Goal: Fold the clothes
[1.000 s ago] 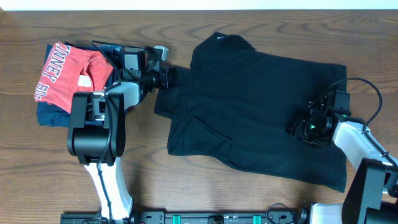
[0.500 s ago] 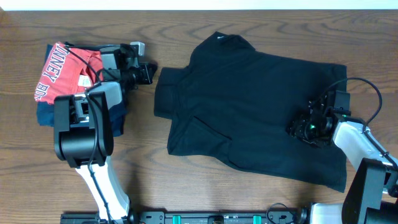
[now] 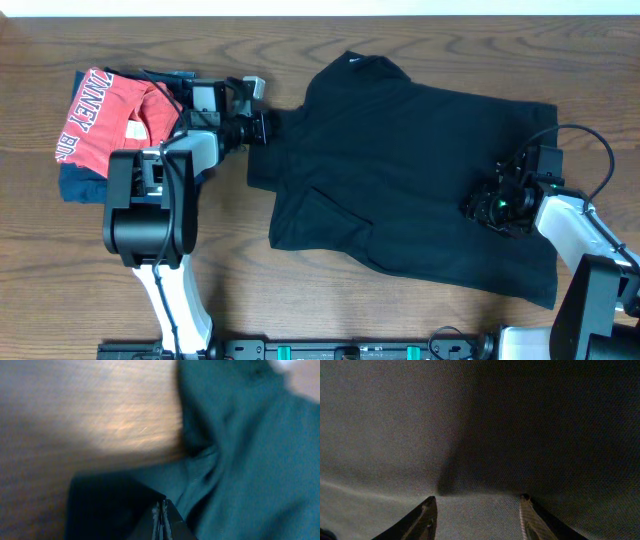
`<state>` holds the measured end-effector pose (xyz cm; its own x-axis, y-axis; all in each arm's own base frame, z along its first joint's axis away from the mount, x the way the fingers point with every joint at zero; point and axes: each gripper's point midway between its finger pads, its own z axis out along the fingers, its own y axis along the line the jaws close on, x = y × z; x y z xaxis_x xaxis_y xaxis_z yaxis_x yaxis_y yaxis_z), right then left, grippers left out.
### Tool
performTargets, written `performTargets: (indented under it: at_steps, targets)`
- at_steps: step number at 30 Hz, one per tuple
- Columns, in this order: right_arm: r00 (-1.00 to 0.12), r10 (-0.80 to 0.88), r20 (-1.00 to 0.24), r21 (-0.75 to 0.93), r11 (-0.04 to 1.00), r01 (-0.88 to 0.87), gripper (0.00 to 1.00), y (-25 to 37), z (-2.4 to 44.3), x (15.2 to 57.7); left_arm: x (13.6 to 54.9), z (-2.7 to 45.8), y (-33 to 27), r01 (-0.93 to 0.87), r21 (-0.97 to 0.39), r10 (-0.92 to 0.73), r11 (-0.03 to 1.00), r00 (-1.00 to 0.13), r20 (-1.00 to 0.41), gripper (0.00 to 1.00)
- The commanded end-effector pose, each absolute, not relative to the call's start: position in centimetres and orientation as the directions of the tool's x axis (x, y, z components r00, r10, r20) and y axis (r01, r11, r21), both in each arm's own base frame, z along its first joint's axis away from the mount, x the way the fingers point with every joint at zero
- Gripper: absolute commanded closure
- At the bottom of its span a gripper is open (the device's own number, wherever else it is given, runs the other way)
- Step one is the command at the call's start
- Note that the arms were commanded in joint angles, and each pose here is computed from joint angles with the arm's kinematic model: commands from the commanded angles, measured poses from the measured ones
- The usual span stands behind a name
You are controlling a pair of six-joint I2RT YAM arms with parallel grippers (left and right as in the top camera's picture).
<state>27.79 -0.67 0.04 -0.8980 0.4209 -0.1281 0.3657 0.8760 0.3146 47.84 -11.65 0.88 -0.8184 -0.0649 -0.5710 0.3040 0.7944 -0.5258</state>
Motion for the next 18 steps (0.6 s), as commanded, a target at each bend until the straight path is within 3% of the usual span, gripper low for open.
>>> performTargets:
  at_steps: [1,5,13,18]
  targets:
    - [-0.904,0.425,-0.056,0.255,0.881,0.398,0.48,-0.8,-2.0,25.8,49.4,0.3,-8.4,0.199,-0.310,-0.032,0.930,-0.795,-0.605,0.94]
    - [-0.904,0.424,-0.056,0.255,0.881,0.398,0.48,-0.8,-2.0,25.8,50.0,-0.4,-5.2,0.044,-0.200,-0.088,0.979,-0.793,-0.603,0.94]
    - [-0.906,0.418,-0.065,0.256,0.885,0.390,0.48,-0.9,-2.0,26.0,51.0,1.7,-4.0,0.003,-0.247,-0.154,0.969,-0.776,-0.611,0.94]
    - [-0.925,0.366,-0.097,0.254,0.908,0.333,0.47,-1.1,-1.5,26.7,51.1,6.5,-4.6,0.041,-0.273,-0.151,0.961,-0.750,-0.644,0.93]
